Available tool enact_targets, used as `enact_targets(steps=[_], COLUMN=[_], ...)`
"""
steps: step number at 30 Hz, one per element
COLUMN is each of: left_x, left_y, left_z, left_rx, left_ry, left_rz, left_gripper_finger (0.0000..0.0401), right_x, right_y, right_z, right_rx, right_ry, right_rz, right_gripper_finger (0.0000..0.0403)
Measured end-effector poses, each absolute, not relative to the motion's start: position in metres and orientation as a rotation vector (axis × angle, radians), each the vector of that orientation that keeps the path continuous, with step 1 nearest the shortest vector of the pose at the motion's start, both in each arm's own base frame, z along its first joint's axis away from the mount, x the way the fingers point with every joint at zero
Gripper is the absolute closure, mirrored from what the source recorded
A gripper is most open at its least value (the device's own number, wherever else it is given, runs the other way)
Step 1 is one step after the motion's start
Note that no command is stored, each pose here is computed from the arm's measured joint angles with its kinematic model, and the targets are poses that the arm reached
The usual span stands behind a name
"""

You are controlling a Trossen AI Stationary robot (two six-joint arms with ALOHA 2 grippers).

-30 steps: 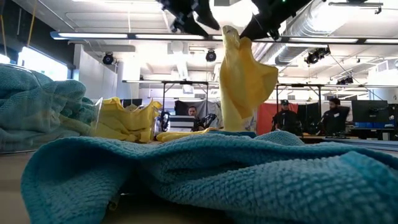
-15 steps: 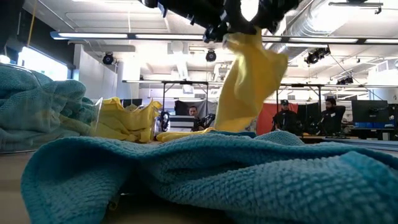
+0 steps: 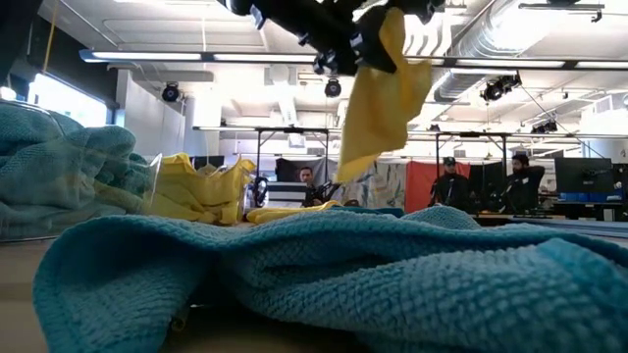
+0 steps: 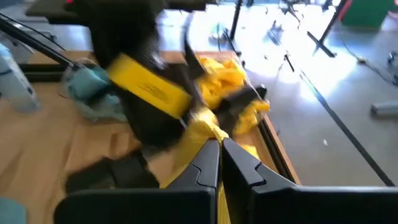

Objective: Sort microfiber towel by color & place in baskets
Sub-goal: Put the yellow microfiber cloth into the top transparent bin

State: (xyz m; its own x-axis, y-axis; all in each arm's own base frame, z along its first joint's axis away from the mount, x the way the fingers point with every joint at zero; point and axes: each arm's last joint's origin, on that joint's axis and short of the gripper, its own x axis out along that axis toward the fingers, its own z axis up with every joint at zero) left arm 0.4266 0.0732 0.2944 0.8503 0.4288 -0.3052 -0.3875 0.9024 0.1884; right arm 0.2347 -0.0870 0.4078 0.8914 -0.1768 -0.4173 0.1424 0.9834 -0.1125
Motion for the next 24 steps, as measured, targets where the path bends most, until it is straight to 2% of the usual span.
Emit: enact_targets(steps=[3, 8, 9, 14, 24], left_x=[0.422, 0.405, 0.399, 0.361, 0.264], left_y=[0.072, 0.078, 0.08, 0.098, 0.154], left_z=[0.304, 0.325, 0.331, 0.356, 0.386], left_rx=[0.109, 0.115, 0.125, 0.153, 0.104], left_ry=[0.324, 0.319, 0.328, 0.42, 0.64], left_rz=[0.458, 0.48, 0.485, 0.568, 0.906], left_gripper_finger=[0.0228, 0.0368, 0.0384, 0.0396, 0.04], right_x=[0.232, 0.229, 0.228, 0.225, 0.224], right_y=[-0.087, -0.087, -0.088, -0.088, -0.088], right_z=[0.403, 0.397, 0.396, 0.391, 0.39], right_rx=[-0.06, -0.024, -0.015, 0.003, 0.036], right_ry=[0.494, 0.573, 0.585, 0.643, 0.653], right_rz=[-0.173, -0.249, -0.275, -0.319, -0.34], right_gripper_finger=[0.0401, 0.0393, 0.039, 0.0362, 0.0268])
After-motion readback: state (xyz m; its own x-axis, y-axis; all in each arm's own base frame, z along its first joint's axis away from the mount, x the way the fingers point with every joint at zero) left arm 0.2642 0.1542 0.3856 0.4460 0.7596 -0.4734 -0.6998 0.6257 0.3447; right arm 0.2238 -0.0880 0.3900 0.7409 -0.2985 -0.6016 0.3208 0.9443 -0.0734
